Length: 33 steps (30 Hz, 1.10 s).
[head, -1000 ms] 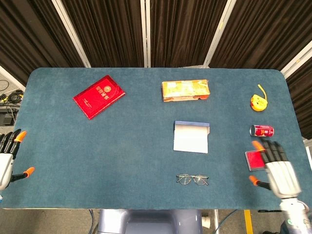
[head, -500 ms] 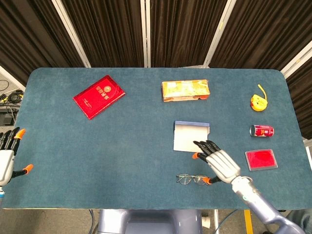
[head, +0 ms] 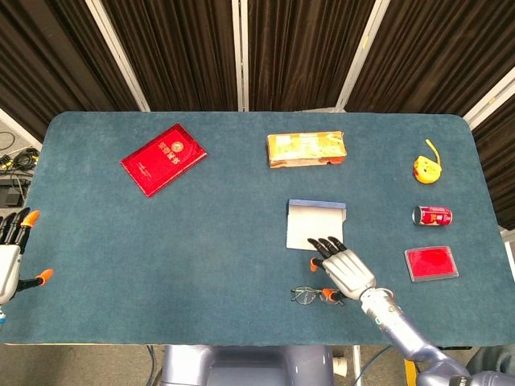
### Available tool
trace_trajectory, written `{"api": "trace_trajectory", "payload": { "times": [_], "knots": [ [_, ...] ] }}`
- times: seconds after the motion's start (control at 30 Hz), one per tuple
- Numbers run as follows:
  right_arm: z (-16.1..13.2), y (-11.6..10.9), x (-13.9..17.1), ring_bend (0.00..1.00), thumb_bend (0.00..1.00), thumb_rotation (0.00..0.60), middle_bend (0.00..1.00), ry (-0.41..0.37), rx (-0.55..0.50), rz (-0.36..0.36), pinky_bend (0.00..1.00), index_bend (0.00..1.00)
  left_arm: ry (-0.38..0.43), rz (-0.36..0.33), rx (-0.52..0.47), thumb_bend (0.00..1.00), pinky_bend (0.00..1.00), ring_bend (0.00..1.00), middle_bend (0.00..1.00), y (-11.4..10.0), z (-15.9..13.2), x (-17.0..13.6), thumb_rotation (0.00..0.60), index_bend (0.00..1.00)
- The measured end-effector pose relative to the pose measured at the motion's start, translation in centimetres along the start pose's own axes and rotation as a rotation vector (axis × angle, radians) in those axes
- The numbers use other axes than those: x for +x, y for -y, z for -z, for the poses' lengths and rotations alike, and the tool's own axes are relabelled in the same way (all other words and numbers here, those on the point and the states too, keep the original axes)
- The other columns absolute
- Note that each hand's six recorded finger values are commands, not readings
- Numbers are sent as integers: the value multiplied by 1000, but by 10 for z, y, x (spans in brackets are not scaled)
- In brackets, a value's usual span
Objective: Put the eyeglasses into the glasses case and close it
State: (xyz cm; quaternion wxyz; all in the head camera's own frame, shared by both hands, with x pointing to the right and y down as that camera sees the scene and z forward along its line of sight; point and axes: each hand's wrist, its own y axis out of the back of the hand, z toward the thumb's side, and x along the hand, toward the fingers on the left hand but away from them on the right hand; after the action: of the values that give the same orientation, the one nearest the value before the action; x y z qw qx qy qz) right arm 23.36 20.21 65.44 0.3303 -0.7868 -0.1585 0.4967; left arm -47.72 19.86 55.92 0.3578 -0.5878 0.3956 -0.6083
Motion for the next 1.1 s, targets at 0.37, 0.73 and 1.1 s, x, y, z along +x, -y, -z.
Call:
{"api": "trace_trajectory", "payload": {
  "times": [0.37,0.73,1.1],
  "knots": [
    [-2,15,-2,0,242,600,0,24,15,-28,0,469,6,1,-6,0,0,0,0,0,-2,4,600,0],
    [-7,30,-4,0,249,600,0,35,40,-51,0,491,5,2,-7,0,0,0,0,0,-2,3,600,0],
    [-11,37,-6,0,259,600,0,33,51,-56,0,500,3,4,-4,0,0,0,0,1,-2,4,600,0]
  ]
}}
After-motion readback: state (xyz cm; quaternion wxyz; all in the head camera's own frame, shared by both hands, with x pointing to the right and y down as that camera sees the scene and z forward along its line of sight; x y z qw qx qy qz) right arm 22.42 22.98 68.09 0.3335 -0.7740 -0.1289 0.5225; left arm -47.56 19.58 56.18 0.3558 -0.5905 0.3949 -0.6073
